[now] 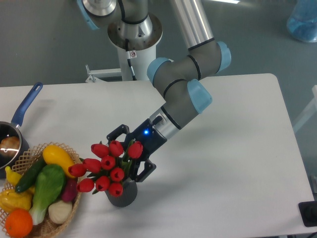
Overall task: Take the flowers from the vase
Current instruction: 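Close the gripper on the tulip stems, then lift the gripped tulip bunch up out of the black vase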
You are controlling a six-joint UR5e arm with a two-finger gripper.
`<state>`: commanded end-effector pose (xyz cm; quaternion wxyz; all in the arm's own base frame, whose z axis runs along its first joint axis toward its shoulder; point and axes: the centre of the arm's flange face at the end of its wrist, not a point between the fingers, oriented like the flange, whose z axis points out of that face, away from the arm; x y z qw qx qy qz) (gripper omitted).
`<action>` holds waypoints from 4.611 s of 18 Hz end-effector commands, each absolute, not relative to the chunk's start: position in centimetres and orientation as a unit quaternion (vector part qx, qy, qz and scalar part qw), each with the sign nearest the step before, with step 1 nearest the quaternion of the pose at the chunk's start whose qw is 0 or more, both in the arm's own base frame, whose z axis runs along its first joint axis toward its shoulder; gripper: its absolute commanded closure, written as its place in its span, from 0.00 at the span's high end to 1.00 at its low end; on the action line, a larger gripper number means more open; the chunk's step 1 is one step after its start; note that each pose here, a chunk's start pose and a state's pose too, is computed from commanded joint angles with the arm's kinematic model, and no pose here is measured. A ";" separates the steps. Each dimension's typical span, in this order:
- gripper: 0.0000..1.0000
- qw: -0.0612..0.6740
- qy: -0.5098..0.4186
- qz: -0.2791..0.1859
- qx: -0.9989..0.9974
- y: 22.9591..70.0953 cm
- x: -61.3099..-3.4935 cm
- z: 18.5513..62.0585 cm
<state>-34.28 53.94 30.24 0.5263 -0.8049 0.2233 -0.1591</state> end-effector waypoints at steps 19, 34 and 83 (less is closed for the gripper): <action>0.82 0.524 0.221 -0.165 -0.806 53.9 -34.3 29.0; 0.50 0.523 0.215 -0.168 -0.808 53.8 -34.4 29.1; 0.36 0.609 0.157 -0.183 -0.756 50.5 -35.8 42.3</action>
